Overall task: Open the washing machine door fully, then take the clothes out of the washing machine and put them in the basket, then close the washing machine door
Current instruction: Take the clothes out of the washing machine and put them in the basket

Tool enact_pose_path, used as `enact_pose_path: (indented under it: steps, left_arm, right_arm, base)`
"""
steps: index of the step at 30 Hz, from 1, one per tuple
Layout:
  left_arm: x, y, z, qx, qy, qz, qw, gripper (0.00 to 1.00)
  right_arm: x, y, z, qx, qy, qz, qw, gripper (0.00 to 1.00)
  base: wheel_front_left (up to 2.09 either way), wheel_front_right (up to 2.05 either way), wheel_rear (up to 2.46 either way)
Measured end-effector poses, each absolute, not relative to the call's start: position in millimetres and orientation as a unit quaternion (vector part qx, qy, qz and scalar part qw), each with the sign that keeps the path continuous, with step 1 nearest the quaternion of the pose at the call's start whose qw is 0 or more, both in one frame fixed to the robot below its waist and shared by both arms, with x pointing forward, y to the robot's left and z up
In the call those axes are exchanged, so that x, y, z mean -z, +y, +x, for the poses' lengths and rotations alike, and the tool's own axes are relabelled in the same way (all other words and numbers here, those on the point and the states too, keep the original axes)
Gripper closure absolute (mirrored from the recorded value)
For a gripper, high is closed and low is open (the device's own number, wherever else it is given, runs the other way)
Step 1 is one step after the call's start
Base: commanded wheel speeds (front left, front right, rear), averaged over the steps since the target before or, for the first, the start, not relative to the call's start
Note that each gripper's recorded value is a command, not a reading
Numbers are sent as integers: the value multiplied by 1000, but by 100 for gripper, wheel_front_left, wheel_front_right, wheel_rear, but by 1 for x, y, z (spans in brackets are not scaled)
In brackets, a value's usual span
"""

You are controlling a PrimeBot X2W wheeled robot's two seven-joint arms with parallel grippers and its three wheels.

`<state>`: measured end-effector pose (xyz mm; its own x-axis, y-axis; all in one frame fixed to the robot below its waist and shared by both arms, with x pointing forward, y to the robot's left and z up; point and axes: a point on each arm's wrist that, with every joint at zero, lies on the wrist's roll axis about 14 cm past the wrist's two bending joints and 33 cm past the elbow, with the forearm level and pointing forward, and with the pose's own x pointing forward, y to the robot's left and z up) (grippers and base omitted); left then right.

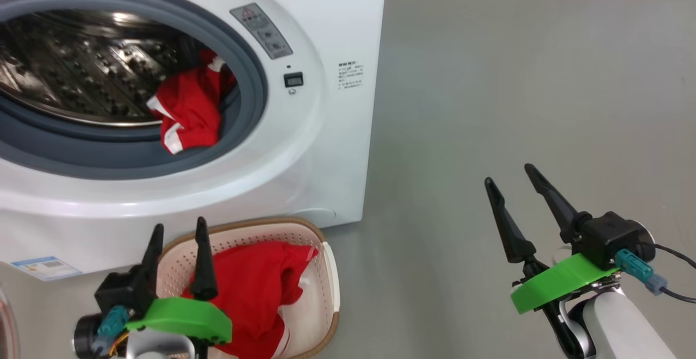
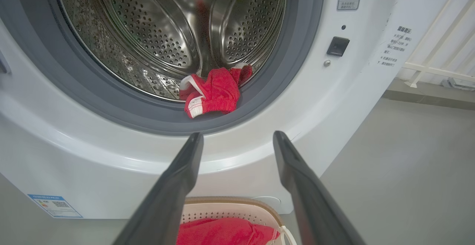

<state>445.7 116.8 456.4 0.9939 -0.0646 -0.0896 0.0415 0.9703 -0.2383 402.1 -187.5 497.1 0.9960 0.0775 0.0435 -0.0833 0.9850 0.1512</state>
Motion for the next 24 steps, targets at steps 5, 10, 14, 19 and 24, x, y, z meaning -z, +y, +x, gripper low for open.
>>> enact_pose_path:
  steps: [5, 10, 14, 19, 24]
  left_arm:
    - [-488, 126, 435, 22, -2, -108, 994, 0]
    - [-499, 131, 421, 24, -21, -83, 996, 0]
    - [-505, 136, 412, 18, -31, -80, 996, 0]
    - [-507, 142, 399, 10, -35, -79, 996, 0]
    - [-506, 148, 382, -2, -33, -77, 996, 0]
  right_arm:
    - [-507, -188, 394, -38, -34, 76, 996, 0]
    - [-514, -193, 386, -32, -45, 70, 996, 0]
    - [-521, -193, 385, -31, -56, 70, 995, 0]
    - [-521, -196, 377, -24, -58, 71, 996, 0]
    - [-517, -197, 363, -18, -55, 75, 996, 0]
  base:
    - [0, 0, 0]
    - [0, 0, 0]
    - [0, 0, 0]
    - [0, 0, 0]
    - [0, 0, 0]
